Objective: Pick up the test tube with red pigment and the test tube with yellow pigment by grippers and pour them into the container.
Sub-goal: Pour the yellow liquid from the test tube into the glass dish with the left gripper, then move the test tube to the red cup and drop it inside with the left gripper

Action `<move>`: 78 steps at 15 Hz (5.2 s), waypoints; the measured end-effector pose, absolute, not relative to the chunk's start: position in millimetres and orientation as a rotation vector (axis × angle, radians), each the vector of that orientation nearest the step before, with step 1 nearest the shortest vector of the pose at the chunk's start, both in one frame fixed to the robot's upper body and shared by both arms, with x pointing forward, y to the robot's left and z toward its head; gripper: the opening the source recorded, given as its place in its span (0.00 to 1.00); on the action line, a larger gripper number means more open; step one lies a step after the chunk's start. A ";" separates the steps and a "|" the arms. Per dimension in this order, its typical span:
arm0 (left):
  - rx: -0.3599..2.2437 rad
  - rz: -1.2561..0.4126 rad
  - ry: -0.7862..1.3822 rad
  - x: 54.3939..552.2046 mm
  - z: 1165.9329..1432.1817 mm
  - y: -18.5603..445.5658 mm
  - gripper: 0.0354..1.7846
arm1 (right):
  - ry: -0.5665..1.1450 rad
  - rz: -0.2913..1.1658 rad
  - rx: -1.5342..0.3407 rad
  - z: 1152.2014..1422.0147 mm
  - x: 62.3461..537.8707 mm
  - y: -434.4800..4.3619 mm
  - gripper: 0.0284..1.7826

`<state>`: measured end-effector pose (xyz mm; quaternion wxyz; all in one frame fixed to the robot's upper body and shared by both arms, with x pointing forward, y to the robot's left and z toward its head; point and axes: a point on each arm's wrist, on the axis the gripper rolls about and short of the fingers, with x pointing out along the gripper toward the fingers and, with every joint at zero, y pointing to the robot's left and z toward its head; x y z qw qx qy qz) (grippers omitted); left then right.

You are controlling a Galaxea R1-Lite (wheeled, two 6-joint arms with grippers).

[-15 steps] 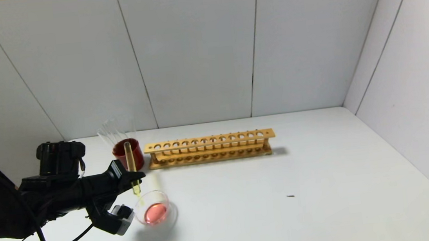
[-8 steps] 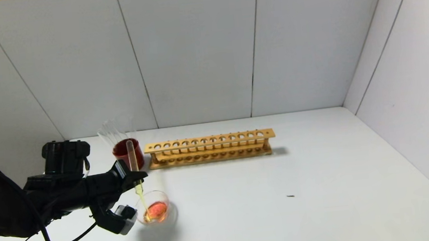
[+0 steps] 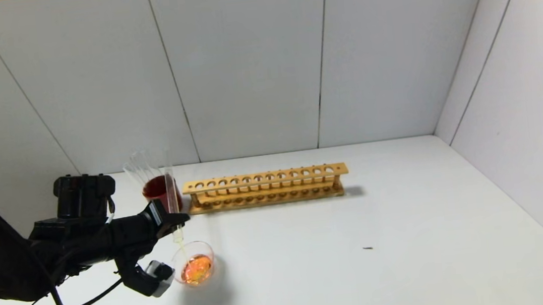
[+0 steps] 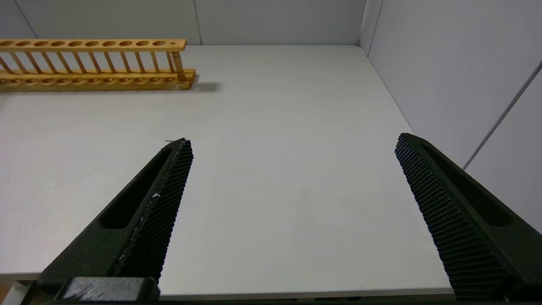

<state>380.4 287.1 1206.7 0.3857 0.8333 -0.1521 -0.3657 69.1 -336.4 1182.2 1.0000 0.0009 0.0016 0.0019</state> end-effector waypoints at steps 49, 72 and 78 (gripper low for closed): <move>0.951 0.091 0.041 356.6 1367.7 289.2 0.17 | 0.003 0.004 0.002 1182.2 69.1 -336.4 0.98; 0.226 -0.215 0.150 427.1 1299.7 295.5 0.17 | 0.003 0.004 0.002 1182.2 69.1 -336.4 0.98; 0.221 -0.204 0.118 452.6 1272.4 306.8 0.17 | 0.003 0.004 0.001 1182.2 69.1 -336.4 0.98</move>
